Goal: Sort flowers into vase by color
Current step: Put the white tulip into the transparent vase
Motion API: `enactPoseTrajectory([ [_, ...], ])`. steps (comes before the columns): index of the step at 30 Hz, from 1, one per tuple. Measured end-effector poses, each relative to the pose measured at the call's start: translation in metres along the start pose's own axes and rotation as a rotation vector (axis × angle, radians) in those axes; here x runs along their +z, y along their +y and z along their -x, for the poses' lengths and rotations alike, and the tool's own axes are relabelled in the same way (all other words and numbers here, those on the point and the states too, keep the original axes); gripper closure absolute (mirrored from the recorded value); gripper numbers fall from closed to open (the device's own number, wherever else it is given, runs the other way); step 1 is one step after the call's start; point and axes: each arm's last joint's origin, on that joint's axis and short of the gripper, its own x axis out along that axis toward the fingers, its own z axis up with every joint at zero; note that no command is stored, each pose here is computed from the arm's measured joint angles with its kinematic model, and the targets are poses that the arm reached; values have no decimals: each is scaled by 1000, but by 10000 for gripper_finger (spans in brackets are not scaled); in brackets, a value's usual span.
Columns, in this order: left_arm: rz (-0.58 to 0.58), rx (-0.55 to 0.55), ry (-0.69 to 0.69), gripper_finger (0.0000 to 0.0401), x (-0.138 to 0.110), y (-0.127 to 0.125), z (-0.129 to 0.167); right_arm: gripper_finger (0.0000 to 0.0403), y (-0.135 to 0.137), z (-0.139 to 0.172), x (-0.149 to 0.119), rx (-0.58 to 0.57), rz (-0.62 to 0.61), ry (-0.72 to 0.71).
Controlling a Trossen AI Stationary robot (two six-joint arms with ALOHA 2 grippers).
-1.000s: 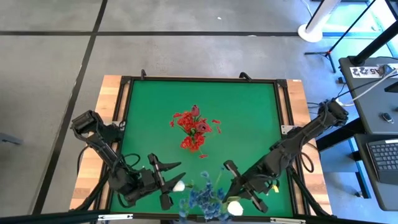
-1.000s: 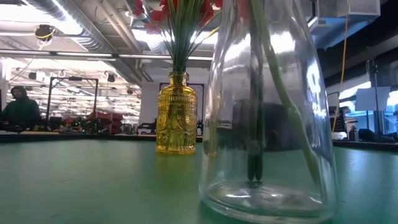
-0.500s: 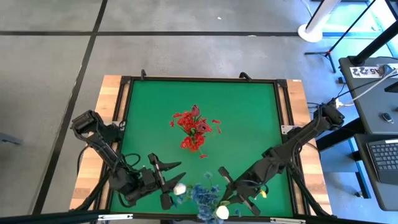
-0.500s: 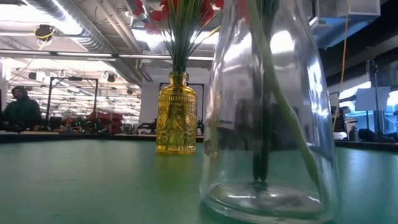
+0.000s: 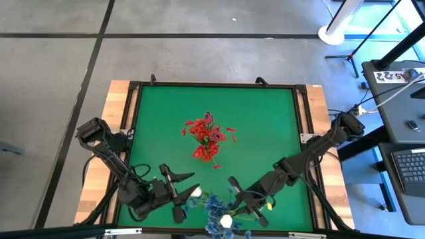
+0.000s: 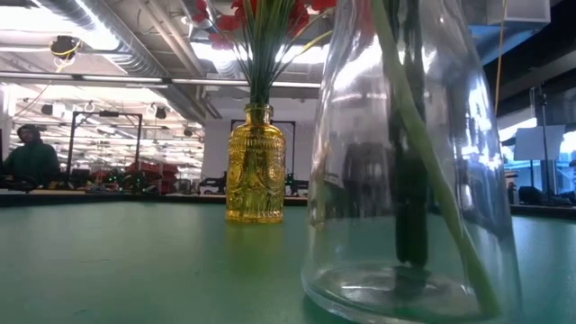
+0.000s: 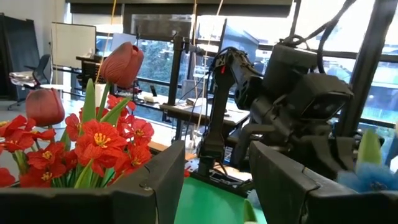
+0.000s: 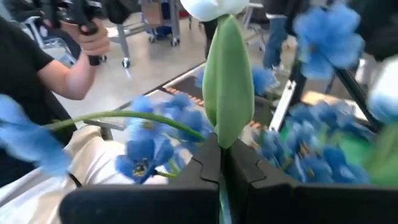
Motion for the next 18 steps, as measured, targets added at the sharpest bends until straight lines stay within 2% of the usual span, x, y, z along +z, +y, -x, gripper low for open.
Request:
enactPoseTrajectory([
  [5, 5, 1, 4, 226, -1, 0, 0, 396, -8, 1, -5, -25, -34, 43],
  [13, 7, 0, 4, 226, -1, 0, 0, 400, -10, 4, -33, -23, -32, -48],
  [18, 6, 0, 4, 226, -1, 0, 0, 389, -16, 9, -44, -21, -97, -69],
])
